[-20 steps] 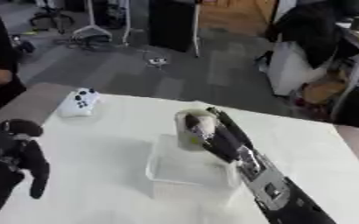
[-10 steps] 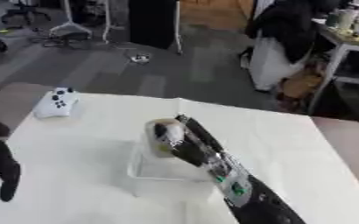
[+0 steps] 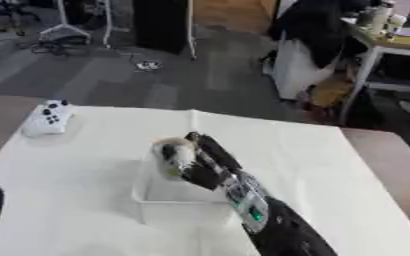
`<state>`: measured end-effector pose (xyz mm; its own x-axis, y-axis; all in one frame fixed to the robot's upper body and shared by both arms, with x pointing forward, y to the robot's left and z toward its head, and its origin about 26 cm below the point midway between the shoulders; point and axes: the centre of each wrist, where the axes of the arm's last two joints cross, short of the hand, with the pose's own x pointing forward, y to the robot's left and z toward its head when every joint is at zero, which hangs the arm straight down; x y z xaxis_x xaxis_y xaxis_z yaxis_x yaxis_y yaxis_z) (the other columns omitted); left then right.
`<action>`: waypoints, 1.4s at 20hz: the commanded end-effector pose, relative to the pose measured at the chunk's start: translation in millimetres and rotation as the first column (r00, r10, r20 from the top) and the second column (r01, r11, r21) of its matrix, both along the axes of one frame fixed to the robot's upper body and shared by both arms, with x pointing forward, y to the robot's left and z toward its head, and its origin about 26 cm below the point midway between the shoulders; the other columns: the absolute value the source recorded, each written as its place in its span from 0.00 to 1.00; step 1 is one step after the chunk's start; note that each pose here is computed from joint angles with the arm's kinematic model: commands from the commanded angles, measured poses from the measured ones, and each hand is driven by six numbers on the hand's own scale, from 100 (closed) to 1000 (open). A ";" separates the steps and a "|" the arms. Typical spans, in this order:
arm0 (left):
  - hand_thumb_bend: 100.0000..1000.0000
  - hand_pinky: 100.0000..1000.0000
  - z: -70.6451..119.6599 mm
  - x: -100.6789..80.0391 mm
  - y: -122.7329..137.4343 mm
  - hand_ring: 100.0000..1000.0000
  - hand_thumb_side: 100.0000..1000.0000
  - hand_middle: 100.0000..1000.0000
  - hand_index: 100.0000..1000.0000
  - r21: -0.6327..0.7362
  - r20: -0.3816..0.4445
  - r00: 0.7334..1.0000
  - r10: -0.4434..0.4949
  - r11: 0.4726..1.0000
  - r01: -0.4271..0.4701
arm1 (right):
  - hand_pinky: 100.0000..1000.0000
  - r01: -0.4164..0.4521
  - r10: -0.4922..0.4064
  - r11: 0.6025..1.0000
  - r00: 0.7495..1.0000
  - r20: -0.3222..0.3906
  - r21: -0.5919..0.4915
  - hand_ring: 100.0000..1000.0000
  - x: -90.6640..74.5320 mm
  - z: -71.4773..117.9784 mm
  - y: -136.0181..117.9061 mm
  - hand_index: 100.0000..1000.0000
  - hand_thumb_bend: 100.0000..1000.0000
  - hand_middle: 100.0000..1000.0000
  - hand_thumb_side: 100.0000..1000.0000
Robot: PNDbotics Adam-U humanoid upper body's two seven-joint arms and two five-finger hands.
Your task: Pick up objects on the table and place them in the box.
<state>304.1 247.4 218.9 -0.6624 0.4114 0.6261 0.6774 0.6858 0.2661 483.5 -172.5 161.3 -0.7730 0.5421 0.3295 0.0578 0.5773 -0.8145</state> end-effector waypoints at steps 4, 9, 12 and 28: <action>0.54 0.23 7.5 -2.6 -0.9 0.51 0.82 0.73 0.70 0.008 0.028 1.000 -0.012 1.000 0.012 | 0.00 0.062 -0.060 0.997 0.996 0.060 -0.042 0.00 5.6 11.4 -7.2 0.28 0.00 0.01 1.00; 0.54 0.23 7.5 -2.7 -0.7 0.51 0.82 0.73 0.70 0.010 0.028 1.000 -0.011 1.000 0.011 | 0.01 0.135 -0.129 0.978 0.991 0.046 -0.158 0.44 5.1 4.5 -21.6 0.58 0.04 0.50 1.00; 0.54 0.23 7.4 -2.7 -0.6 0.51 0.82 0.73 0.70 0.011 0.028 1.000 -0.011 1.000 0.011 | 0.41 0.143 -0.139 0.969 0.990 0.035 -0.204 0.64 4.0 4.1 -26.8 0.66 0.23 0.65 1.00; 0.54 0.23 7.2 -2.8 -0.3 0.51 0.82 0.73 0.70 0.014 0.028 1.000 -0.009 1.000 0.009 | 0.70 0.172 -0.185 0.961 0.982 -0.040 -0.215 0.79 3.0 7.8 -40.2 0.87 0.52 0.82 1.00</action>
<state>304.1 247.4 218.8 -0.6623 0.4112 0.6263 0.6776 0.6855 0.2664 485.4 -203.9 154.2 -0.6423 0.7226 0.2554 0.0543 0.3753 -0.9253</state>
